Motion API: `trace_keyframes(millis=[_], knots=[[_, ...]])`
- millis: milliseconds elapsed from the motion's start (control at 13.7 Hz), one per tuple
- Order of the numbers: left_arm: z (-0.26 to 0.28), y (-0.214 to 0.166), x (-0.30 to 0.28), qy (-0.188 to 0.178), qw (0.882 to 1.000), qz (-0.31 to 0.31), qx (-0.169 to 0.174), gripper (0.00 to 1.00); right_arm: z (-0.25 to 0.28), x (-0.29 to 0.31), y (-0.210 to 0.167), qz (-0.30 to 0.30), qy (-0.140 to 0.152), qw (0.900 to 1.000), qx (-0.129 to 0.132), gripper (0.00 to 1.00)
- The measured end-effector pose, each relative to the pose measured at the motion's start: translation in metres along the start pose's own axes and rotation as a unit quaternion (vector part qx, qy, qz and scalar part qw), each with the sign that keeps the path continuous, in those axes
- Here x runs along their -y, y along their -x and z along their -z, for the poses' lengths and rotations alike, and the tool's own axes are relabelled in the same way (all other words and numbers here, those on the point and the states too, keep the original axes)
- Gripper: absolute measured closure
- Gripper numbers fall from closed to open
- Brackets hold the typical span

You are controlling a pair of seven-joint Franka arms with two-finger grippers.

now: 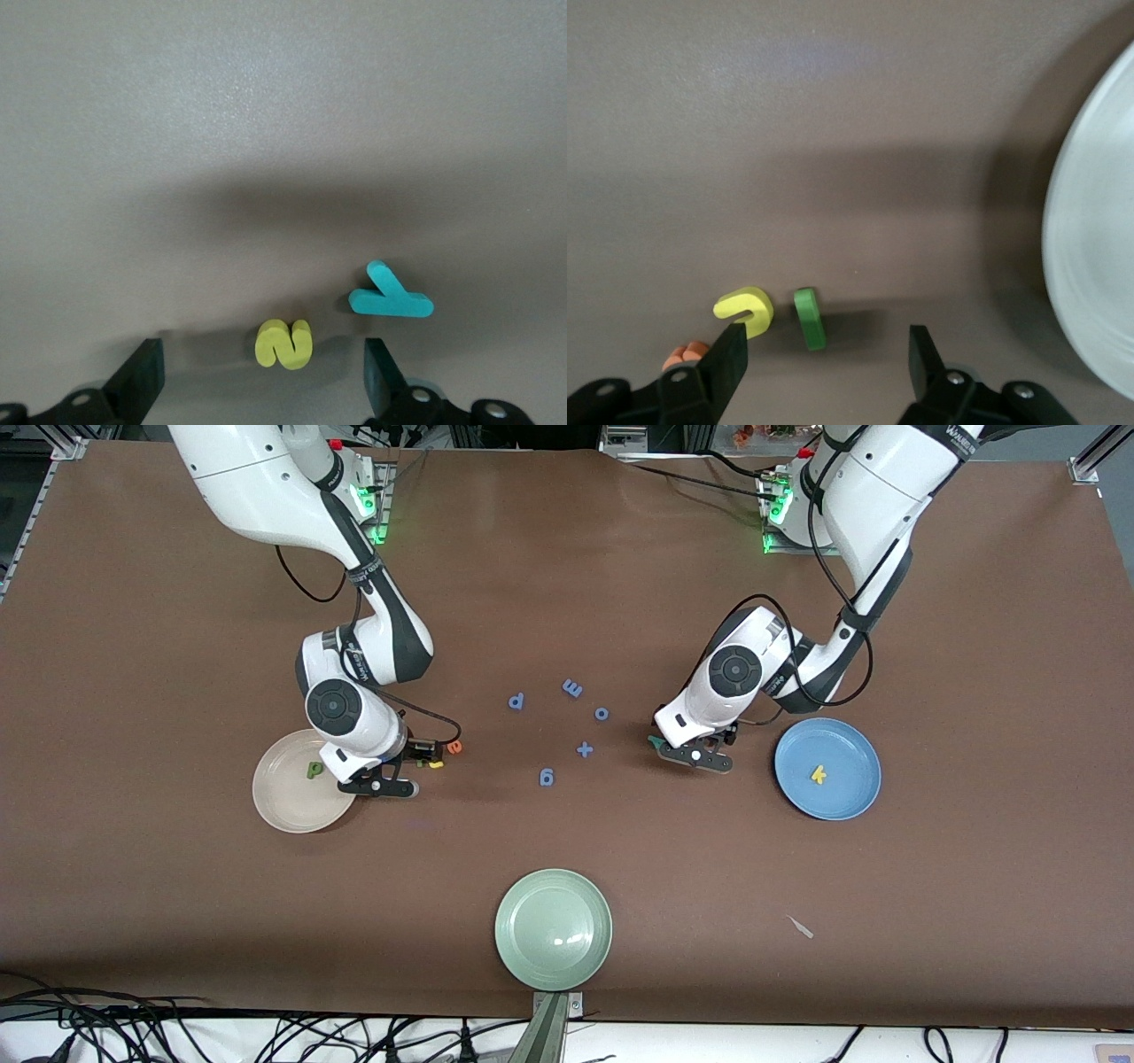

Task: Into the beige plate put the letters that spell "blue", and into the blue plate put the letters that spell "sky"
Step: 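Grasp the yellow 2 with the left gripper while the right gripper approaches the l, then drop the 2 on the blue plate with the left gripper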

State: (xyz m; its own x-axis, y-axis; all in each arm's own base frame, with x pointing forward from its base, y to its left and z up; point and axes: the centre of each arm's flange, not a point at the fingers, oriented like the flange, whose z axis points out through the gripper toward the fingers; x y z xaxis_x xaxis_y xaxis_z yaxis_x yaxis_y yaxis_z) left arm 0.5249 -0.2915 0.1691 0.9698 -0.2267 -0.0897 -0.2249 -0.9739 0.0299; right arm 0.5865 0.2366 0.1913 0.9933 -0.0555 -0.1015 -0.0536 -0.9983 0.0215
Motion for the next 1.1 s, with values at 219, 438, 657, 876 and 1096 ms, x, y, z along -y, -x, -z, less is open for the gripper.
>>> trace_keyframes(millis=[219, 438, 657, 876, 1096], knots=[[-0.001, 0.000, 0.000, 0.001, 1.000, 0.000, 0.000, 0.22, -0.008, -0.003, 0.003, 0.002, -0.004, 1.000, -0.012, 0.19], [0.002, -0.002, 0.000, 0.001, 1.000, 0.001, -0.003, 0.56, -0.015, -0.005, 0.007, 0.003, -0.006, 1.000, -0.018, 0.19], [0.006, -0.004, 0.003, 0.002, 1.000, 0.004, -0.008, 0.72, -0.015, -0.006, 0.008, 0.010, -0.006, 1.000, -0.019, 0.21], [0.015, -0.011, 0.019, 0.002, 1.000, 0.012, -0.015, 0.72, -0.013, -0.007, 0.007, 0.023, -0.006, 0.999, -0.022, 0.25], [0.050, -0.019, 0.051, -0.017, 1.000, -0.007, -0.009, 0.72, -0.012, -0.013, 0.004, 0.026, -0.005, 0.999, -0.022, 0.25]])
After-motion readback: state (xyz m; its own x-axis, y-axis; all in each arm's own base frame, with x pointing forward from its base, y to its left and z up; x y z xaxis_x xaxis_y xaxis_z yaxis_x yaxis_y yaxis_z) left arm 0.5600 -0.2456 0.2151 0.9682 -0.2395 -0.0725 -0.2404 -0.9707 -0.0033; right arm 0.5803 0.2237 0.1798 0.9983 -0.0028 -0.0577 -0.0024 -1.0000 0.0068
